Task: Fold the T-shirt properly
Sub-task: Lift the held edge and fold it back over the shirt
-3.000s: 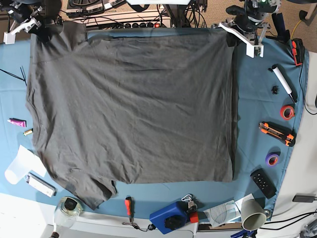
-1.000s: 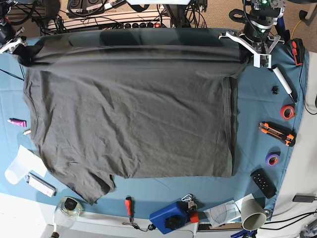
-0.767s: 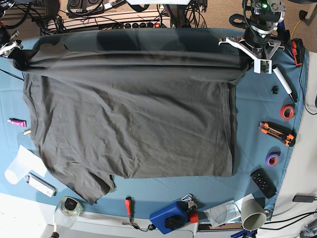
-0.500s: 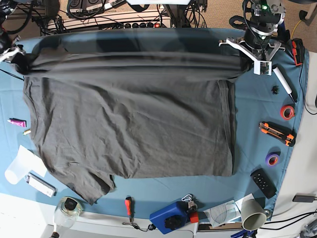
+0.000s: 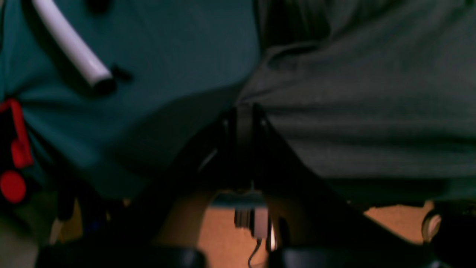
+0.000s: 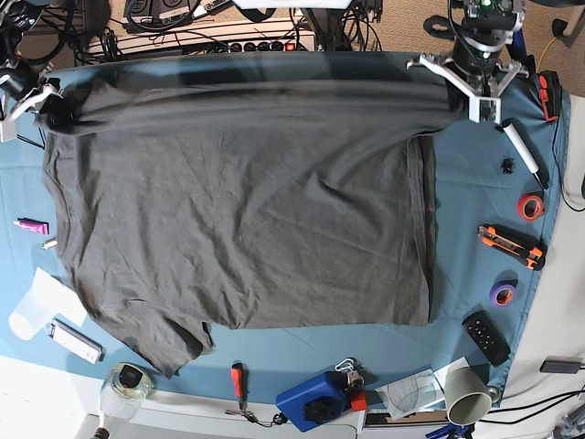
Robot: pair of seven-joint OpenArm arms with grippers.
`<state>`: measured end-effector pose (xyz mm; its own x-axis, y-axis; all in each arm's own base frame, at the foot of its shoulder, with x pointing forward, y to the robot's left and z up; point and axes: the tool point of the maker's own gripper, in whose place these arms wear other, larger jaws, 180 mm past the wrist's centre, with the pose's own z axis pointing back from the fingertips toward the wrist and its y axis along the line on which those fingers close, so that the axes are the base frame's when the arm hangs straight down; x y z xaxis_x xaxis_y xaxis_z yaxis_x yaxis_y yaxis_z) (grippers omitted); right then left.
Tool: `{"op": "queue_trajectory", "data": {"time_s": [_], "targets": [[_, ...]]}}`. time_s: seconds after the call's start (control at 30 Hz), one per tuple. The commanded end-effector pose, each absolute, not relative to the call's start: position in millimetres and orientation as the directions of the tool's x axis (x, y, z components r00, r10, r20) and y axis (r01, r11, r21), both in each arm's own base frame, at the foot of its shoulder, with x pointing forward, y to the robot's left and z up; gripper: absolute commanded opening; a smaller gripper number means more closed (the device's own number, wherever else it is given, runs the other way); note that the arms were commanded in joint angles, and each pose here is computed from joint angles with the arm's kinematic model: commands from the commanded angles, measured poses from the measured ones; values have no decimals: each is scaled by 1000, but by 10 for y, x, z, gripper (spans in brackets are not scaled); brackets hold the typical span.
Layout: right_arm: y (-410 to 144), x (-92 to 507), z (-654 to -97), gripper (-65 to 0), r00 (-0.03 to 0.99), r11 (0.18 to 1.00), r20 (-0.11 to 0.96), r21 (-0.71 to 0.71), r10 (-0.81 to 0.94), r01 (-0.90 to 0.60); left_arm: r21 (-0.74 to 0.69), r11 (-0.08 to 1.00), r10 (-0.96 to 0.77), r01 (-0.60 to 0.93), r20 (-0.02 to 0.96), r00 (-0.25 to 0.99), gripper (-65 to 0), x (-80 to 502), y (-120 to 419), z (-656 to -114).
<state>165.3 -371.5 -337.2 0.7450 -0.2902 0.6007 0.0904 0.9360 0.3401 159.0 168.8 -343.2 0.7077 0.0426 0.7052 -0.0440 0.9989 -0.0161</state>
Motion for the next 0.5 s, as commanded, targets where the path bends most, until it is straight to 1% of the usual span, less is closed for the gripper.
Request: {"op": "queue_trajectory", "data": {"time_s": [0.0,0.23,0.37,0.47], "targets": [[-3821,1762,-3209,-650,712,946,644,312,-278,87,-1,999,35,-50,730,683,-650,1633,1724,-3354],[-3859,1966,-3112,-650,677,953,685,293,-267,79,-9,999,40,-52,770,636,-650,1834,1725,-3300],[-3777,2032,-3161,-650,689,954,679,295,-253,58,-26,998,61,-63,760,647,-650,1935,1745,-3454],[-3700,2094,-3258,-650,705,962,676,269,-215,36,-34,997,70,-69,765,641,-650,2046,1754,-3500]]}}
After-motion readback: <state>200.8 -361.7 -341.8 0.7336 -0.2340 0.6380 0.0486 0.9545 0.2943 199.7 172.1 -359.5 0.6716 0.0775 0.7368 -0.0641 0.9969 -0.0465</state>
